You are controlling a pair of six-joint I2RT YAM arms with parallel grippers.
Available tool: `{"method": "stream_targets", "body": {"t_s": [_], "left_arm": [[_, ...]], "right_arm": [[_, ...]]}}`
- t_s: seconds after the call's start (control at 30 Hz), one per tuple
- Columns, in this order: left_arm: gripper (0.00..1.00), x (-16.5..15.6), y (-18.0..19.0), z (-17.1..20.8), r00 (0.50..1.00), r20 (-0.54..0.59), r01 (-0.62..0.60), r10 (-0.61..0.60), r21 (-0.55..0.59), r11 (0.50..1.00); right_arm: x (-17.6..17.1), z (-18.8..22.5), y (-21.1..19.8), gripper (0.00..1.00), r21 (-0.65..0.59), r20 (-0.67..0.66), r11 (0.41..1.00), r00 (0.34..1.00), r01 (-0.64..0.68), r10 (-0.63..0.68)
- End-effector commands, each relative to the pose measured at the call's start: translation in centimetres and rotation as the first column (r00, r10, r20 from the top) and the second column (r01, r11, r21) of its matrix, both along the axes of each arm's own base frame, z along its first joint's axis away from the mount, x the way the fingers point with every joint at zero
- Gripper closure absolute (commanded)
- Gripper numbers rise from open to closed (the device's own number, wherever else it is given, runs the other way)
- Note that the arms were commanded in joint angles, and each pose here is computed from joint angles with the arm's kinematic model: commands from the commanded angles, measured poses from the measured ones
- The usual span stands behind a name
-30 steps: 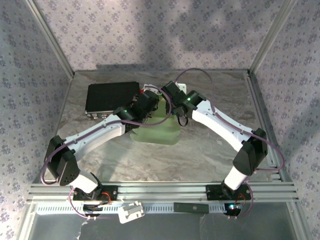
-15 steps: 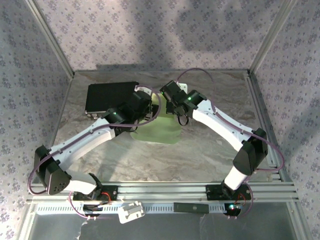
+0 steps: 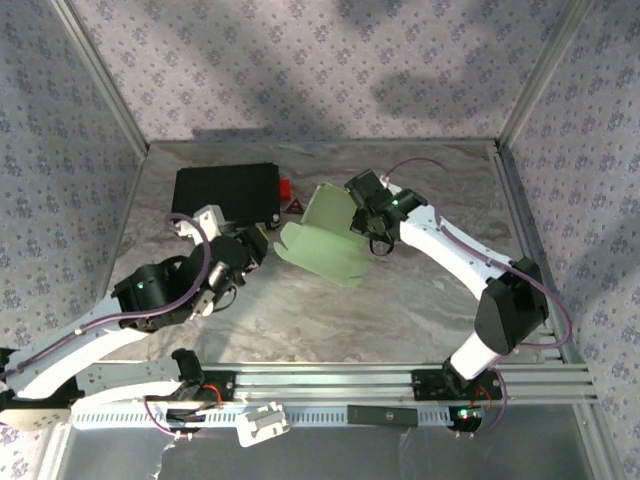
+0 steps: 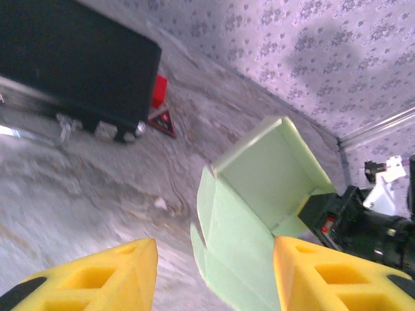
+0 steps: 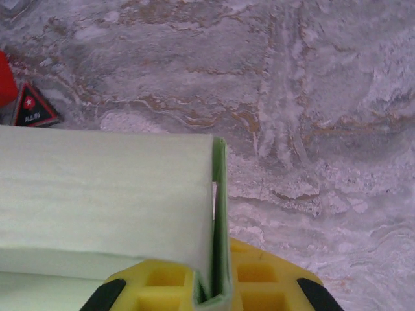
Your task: Fold the paper box
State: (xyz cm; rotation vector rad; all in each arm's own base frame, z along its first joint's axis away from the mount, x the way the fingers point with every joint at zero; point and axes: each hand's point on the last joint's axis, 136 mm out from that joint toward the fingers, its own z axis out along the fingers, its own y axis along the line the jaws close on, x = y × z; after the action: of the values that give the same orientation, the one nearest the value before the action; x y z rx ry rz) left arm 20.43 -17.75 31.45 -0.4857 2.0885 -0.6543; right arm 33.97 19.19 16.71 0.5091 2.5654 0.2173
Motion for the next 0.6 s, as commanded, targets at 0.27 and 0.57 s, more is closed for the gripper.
{"method": "stream_targets", "body": {"t_s": [0.27, 0.57], "left_arm": [[0.46, 0.0, -8.4, -5.7, 0.967, -0.256, -0.022, 0.011, -0.04, 0.999], [0.62, 2.2, -9.6, -7.6, 0.958, -0.279, -0.07, 0.065, -0.006, 0.998]], "right_arm": [[-0.4, -1.3, -1.0, 1.0, 0.204, -0.029, 0.958, 0.979, 0.202, -0.2], [-1.1, -3.0, -1.6, 1.0, 0.218, -0.064, 0.947, 0.972, 0.237, -0.228]]}}
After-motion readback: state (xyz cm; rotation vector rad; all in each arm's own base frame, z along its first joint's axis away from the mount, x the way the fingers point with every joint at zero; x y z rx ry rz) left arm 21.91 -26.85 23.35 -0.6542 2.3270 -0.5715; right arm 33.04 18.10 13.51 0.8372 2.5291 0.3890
